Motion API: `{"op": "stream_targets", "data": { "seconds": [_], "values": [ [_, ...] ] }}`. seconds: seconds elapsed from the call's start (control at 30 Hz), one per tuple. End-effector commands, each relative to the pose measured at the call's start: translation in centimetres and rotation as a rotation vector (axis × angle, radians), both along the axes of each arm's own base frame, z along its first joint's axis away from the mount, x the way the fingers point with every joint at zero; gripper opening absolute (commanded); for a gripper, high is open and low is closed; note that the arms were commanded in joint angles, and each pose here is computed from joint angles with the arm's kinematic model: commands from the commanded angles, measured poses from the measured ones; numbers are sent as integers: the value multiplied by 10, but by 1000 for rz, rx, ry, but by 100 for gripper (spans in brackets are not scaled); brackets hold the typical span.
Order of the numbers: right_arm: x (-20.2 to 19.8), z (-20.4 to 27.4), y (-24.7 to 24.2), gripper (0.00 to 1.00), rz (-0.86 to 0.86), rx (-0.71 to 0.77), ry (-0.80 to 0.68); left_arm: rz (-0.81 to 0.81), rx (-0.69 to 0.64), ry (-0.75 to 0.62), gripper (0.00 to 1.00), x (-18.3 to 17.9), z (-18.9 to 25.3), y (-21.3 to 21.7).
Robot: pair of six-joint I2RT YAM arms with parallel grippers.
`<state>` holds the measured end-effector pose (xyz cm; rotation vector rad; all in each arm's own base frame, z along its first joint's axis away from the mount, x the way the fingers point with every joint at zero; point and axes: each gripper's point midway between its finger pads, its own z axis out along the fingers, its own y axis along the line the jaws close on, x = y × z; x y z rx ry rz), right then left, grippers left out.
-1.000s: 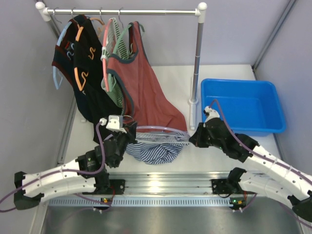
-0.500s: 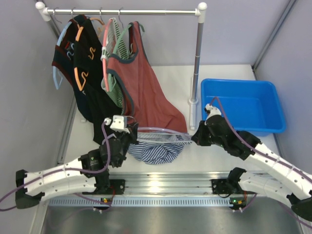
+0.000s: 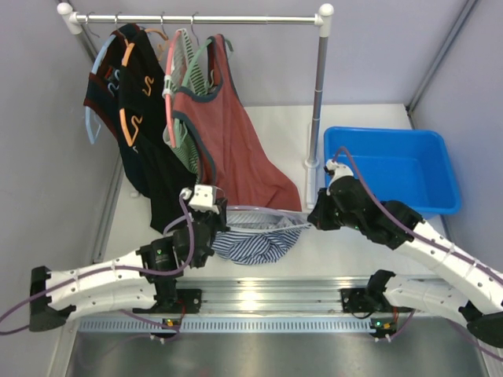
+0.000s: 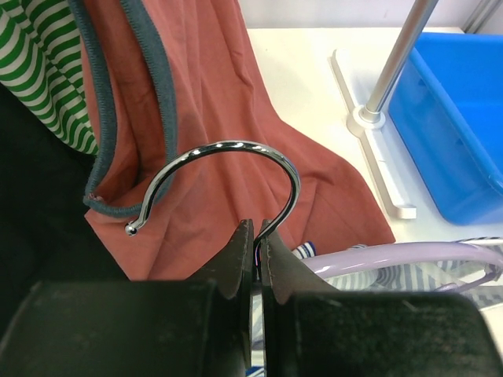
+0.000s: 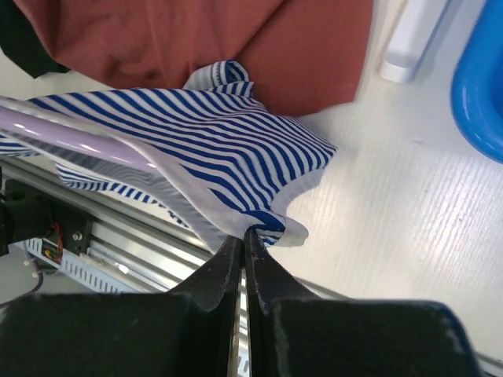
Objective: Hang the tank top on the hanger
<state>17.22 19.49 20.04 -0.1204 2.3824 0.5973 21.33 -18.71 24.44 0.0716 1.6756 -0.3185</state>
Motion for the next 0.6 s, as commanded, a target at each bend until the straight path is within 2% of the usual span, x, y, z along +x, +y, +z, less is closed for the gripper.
{"op": "stream_targets", "data": {
  "seconds": [0.0,0.3,0.57],
  "values": [
    [3,27,11,0,26,-6,-54,19,-70,-45,0,3,32,-5],
    [4,53,37,0,81,-23,-98,-23,-84,-56,0,-6,39,-42],
    [5,86,34,0,94,-7,-153,-29,-81,-75,0,-15,53,-73]
  ]
}}
